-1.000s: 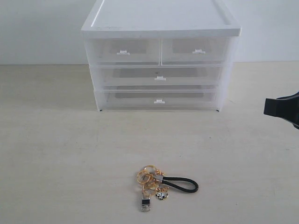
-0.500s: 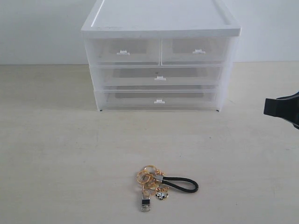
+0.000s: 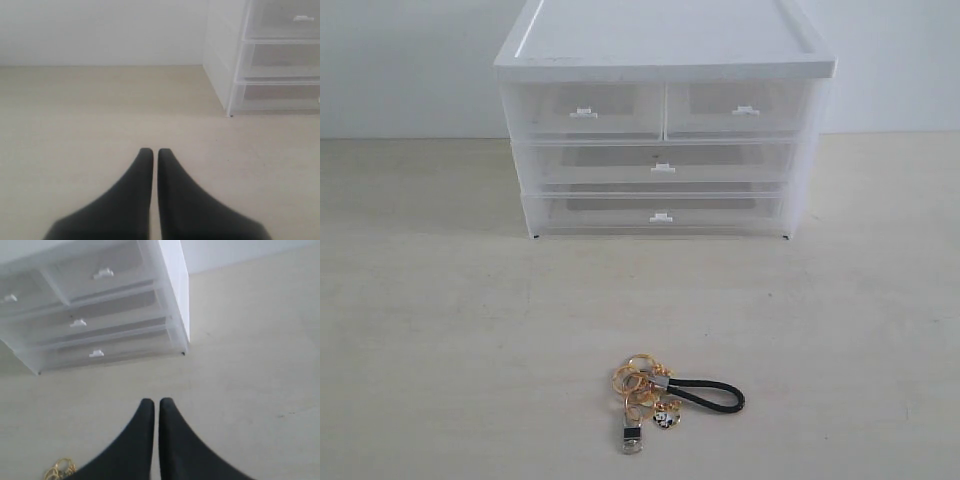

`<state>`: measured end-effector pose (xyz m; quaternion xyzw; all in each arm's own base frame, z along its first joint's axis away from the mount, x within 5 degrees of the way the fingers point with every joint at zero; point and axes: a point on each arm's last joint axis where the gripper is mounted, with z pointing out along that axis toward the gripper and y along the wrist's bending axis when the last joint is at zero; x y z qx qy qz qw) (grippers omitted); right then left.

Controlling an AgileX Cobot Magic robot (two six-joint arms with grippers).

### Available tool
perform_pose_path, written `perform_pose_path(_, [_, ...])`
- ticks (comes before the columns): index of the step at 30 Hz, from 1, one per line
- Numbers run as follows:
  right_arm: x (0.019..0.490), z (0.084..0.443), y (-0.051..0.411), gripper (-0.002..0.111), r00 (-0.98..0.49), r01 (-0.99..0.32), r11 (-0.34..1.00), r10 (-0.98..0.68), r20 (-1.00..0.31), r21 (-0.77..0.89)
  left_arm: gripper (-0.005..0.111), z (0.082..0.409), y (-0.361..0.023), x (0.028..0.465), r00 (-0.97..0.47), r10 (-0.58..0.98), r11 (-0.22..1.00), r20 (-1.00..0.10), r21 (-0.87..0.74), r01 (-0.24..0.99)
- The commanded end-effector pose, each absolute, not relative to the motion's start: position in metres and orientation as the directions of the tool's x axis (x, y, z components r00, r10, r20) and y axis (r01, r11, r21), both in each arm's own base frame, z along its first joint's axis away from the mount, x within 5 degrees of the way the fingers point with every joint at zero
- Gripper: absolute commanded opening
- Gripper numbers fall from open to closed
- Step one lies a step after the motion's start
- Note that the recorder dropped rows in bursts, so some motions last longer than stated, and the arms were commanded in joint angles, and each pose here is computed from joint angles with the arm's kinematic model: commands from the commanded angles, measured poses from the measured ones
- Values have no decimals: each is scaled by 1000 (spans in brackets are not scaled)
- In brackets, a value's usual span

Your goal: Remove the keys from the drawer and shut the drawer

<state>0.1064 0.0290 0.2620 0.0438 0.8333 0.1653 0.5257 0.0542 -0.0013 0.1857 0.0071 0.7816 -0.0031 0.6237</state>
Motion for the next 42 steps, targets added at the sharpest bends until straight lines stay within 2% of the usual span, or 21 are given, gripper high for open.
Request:
perform_pose_path(1, [83, 250, 19, 0, -263, -137, 925, 312, -913, 355, 4, 185, -1, 54, -224, 6, 1000, -975, 4, 12])
perform_pose_path(9, [60, 231, 5, 0, -86, -63, 931, 355, -931, 360, 4, 185, -1, 54, -224, 6, 1000, -975, 4, 12])
perform_pose_path(13, [54, 225, 5, 0, -6, -103, 904, 417, -909, 415, 4, 185, -1, 54, -224, 6, 1000, -975, 4, 12])
perform_pose_path(17, [55, 214, 6, 0, 4, -129, 856, 505, -863, 500, 4, 185, -1, 54, -224, 6, 1000, -975, 4, 12])
perform_pose_path(27, [56, 211, 6, 0, 6, -129, 868, 484, -875, 480, 4, 185, -1, 54, -222, 6, 1000, -975, 4, 12])
perform_pose_path(33, [56, 209, 6, 0, -27, -116, 806, 581, -813, 580, 4, 185, -1, 54, -222, 6, 1000, -975, 4, 12])
perform_pose_path(36, [56, 209, 6, 0, -12, -118, 876, 470, -882, 468, 4, 185, -1, 54, -222, 6, 1000, -975, 4, 12])
perform_pose_path(40, [56, 204, 6, 0, -29, -103, 987, 122, -992, 125, 4, 185, -1, 54, -222, 6, 1000, -975, 4, 12])
perform_pose_path(42, [56, 198, 5, 0, -83, -98, 993, 56, -995, 64, 4, 185, -1, 54, -222, 6, 1000, -975, 4, 12])
